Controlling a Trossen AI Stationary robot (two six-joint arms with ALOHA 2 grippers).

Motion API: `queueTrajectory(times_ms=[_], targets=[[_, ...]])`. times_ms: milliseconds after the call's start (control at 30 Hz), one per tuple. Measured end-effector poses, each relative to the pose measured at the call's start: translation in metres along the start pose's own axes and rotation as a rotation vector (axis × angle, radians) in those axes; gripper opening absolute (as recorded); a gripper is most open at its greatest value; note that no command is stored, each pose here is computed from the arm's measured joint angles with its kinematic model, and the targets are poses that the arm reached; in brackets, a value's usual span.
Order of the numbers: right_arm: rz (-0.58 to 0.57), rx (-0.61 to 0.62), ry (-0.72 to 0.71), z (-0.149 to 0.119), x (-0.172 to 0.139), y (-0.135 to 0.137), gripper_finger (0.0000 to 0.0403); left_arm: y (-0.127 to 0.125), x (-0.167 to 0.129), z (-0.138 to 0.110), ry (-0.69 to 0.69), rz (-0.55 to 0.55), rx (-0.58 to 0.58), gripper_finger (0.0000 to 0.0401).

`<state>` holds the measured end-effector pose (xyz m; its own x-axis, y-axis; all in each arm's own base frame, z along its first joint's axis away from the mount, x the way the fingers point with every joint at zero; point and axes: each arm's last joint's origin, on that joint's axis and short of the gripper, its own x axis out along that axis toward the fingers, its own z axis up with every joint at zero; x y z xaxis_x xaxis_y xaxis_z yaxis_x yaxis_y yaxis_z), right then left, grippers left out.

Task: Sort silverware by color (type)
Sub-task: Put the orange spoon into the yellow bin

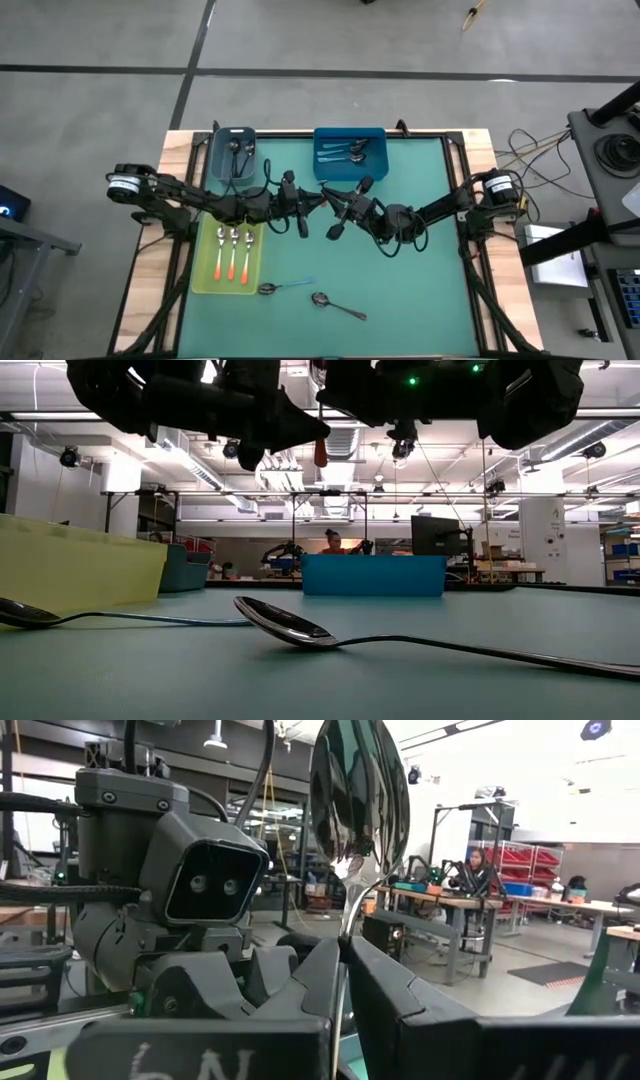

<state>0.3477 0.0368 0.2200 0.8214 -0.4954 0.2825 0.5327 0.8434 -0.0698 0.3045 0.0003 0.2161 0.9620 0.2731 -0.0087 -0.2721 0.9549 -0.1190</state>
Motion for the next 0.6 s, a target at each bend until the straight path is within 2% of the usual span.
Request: queueTrajectory(times_ms=[167, 600], targets=[[0.003, -0.001, 0.017, -0.0009, 0.0, 0.0002, 0.0024, -0.0001, -0.0002, 0.0002, -0.002, 0.0, -0.001, 0.0], [-0.017, -0.007, 0.041, 0.0008, -0.0022, 0.0014, 0.0137, -0.0002, -0.0028, 0.0053, -0.013, -0.002, 0.002, 0.0]])
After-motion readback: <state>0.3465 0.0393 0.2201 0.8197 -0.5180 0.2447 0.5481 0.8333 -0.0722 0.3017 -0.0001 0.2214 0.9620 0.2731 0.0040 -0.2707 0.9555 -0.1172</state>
